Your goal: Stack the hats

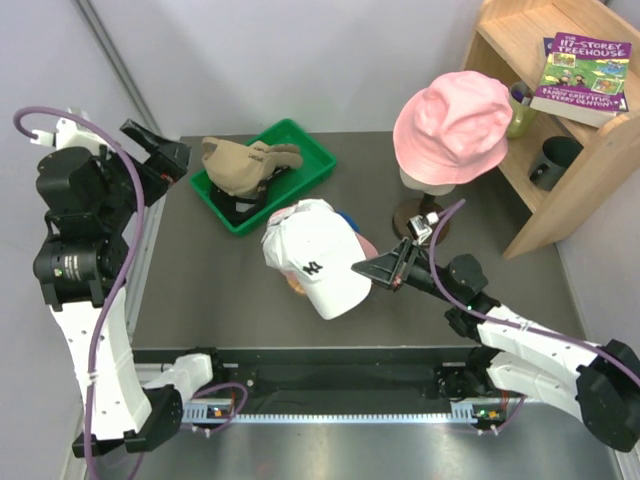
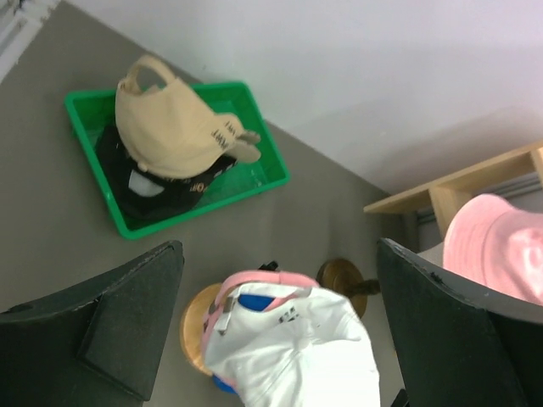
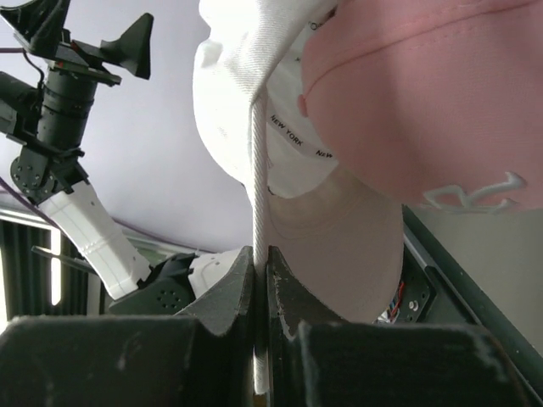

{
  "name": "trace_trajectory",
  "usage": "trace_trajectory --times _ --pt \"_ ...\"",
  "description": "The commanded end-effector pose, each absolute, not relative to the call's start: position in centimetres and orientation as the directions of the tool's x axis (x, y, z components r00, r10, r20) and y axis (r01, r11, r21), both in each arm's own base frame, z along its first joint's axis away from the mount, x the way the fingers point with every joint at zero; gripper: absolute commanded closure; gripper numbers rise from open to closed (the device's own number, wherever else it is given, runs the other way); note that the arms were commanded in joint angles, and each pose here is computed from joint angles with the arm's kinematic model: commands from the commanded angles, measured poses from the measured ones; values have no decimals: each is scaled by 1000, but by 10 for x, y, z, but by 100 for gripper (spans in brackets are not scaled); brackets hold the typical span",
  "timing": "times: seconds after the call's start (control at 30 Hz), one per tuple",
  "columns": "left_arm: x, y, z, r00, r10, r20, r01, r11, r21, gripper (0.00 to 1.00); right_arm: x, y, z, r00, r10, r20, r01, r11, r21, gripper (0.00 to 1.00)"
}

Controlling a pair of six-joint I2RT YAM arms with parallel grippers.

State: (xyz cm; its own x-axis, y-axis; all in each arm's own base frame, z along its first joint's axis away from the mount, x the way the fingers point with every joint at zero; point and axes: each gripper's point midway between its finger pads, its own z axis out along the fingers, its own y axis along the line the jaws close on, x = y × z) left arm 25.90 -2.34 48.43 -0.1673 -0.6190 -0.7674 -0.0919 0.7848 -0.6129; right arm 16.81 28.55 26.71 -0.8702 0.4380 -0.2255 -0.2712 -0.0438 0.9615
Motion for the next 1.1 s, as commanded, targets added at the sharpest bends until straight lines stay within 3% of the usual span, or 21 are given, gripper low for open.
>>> trace_trajectory --times 0.0,0.33,0.43,0.83,1.07 --pt "267 -30 462 -209 -627 -750 -75 775 -627 1 171 276 262 -865 454 -213 -269 -60 961 100" --pt "287 -53 348 -404 -658 -636 -108 724 -681 2 188 254 226 -840 529 -121 -179 -60 982 100" --pt "289 -64 340 -430 -643 -633 -61 721 -691 4 194 251 224 -833 540 -119 -174 -51 983 97" --pt "304 -148 302 -566 -514 -645 154 703 -694 23 207 257 215 -846 496 -197 -197 52 979 82" --pt "324 -151 277 -582 -432 -689 167 766 -621 30 213 255 213 -829 505 -241 -225 93 970 79"
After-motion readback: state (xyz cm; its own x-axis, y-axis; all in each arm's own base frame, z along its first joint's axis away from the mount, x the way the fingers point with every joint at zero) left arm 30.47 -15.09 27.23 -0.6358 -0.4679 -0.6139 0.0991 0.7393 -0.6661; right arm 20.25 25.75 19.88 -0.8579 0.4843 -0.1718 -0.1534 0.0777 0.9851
